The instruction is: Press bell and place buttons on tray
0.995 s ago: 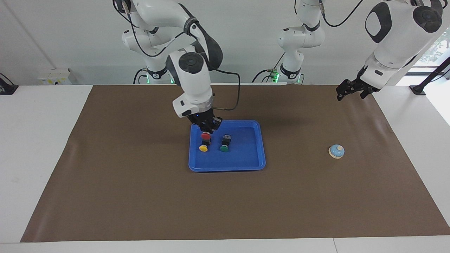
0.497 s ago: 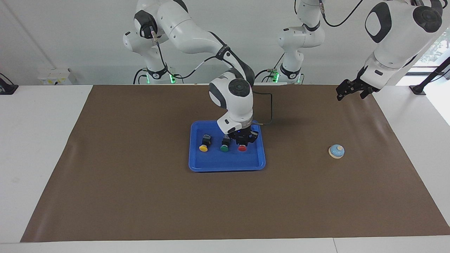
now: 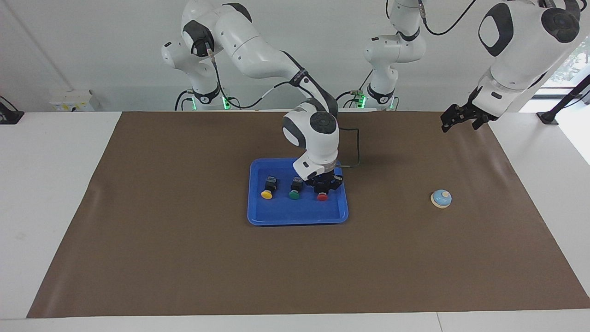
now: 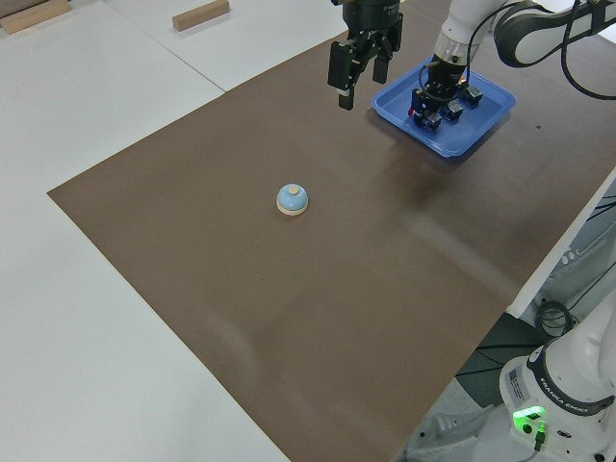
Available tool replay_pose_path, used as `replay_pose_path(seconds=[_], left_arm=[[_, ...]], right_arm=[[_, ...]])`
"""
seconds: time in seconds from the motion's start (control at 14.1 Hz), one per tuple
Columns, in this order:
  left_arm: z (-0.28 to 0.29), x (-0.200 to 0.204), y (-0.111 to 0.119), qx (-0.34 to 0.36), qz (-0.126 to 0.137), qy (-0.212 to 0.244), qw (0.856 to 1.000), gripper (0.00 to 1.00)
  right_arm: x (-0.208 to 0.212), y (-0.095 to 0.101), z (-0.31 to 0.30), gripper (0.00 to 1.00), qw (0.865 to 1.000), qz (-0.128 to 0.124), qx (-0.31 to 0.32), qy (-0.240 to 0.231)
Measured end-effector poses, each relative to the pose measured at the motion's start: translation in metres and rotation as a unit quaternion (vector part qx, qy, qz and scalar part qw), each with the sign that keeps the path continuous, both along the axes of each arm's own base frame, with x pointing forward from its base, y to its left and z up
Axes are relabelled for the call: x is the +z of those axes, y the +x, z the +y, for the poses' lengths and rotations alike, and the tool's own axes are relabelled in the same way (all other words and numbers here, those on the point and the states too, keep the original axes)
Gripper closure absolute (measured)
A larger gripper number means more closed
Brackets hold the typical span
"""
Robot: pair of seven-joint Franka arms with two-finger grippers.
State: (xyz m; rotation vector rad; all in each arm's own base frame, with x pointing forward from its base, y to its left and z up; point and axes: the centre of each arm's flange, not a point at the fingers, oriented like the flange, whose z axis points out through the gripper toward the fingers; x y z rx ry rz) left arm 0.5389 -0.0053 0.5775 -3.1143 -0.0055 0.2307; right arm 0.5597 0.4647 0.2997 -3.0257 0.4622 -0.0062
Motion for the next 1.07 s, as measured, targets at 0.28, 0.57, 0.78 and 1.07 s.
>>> replay_pose_path(seconds=[0.28,0.57,0.78,1.07], left_arm=[[0.0,0.0,0.0,0.0,0.0,0.0,1.0,0.0],[0.0,0.0,0.0,0.0,0.0,0.0,1.0,0.0],[0.0,0.0,0.0,0.0,0.0,0.0,1.0,0.0],[0.0,0.0,0.0,0.0,0.0,0.0,1.0,0.0]], right_arm=[[0.026,0.02,-0.032,0.11,0.999,0.007,-0.046,-0.005],[0.084,0.062,-0.116,0.0,0.994,0.005,-0.106,-0.004],[0.116,0.085,-0.188,0.0,0.995,0.007,-0.094,-0.011],[0.16,0.099,-0.294,0.0,0.999,0.019,-0.025,-0.022]])
